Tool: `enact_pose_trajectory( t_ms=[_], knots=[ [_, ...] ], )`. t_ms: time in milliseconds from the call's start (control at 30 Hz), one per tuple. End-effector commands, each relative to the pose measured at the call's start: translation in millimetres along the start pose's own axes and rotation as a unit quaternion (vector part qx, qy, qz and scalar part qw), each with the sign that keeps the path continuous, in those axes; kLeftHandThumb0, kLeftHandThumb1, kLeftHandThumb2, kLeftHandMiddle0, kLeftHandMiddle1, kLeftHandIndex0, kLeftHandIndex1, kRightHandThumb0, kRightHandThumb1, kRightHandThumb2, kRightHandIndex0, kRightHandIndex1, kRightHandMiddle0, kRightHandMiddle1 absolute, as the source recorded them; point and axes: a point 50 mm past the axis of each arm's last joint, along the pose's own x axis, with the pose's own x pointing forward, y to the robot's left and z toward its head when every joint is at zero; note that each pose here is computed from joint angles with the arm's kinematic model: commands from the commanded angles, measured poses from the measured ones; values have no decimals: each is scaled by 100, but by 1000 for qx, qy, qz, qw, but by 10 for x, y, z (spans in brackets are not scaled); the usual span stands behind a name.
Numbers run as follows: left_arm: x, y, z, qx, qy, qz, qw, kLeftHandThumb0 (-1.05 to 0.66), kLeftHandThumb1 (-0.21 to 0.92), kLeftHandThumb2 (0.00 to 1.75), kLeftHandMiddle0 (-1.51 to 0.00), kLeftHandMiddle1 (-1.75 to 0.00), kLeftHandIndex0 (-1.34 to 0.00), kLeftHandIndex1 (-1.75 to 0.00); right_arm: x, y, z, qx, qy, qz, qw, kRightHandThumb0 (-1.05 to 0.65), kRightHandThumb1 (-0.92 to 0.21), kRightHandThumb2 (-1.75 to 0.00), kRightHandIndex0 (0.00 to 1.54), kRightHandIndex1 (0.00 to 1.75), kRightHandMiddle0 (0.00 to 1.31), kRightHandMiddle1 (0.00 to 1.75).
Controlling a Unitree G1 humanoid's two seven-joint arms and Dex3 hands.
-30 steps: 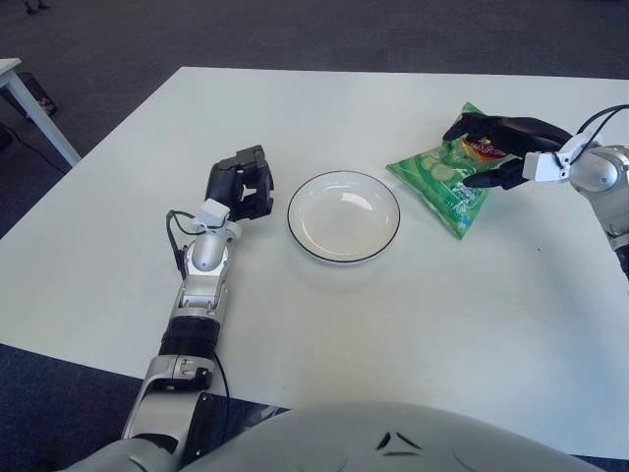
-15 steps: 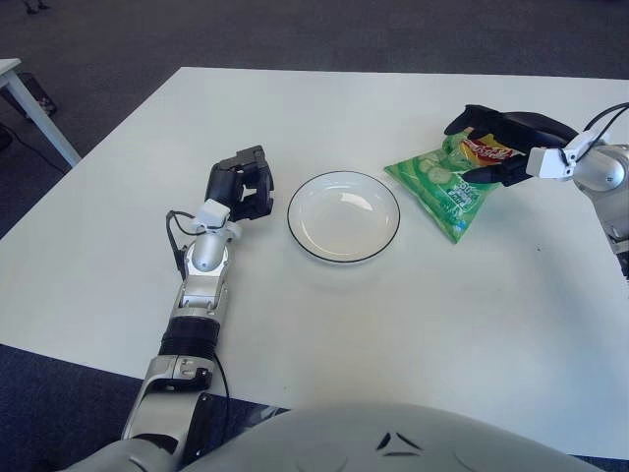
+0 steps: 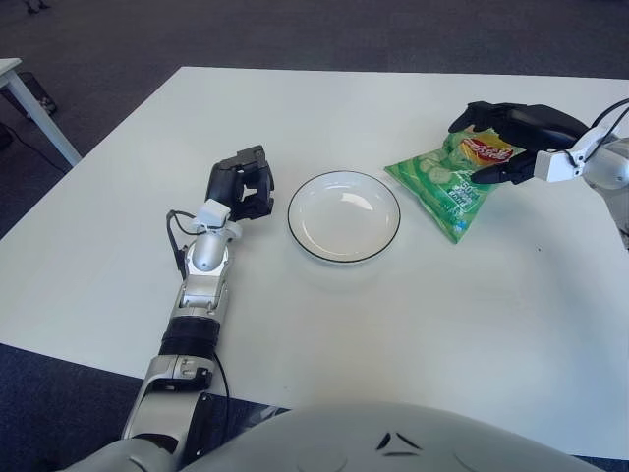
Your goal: Put the snack into the plate.
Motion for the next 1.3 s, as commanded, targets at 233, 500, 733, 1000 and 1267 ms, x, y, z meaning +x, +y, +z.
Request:
enact_pose_trajectory(
  t_ms=[233,500,733,1000,1267],
  knots=[
    [-718,-147,-521,-29,159,18,987,-50,72,94,-141,-175,-112,-175,-10,-134,-63,-89,-25,73,993,-97,-92,-28,1,12,0,45],
    [-719,-141,-538,-30,161,12,986,-49,73,93,-139,-175,-105,-175,-10,-135,-65,-96,-49,109,988,-102,-89,-22,0,1,0,32],
    [-717,-140,-534,-25,155,9,988,-49,74,92,-138,-175,-108,-175,-10,-132,-54,-119,-68,158,978,-103,-85,-18,0,0,0,23],
    [-713,-150,-534,-19,153,10,988,-50,74,91,-139,-175,-108,-175,17,-130,-38,-133,-83,206,966,-104,-83,-15,0,0,0,14],
    [-714,-158,-529,-11,154,10,988,-49,73,91,-139,-175,-107,-175,122,34,-36,-139,-87,243,956,-104,-82,-14,0,0,0,9]
  ],
)
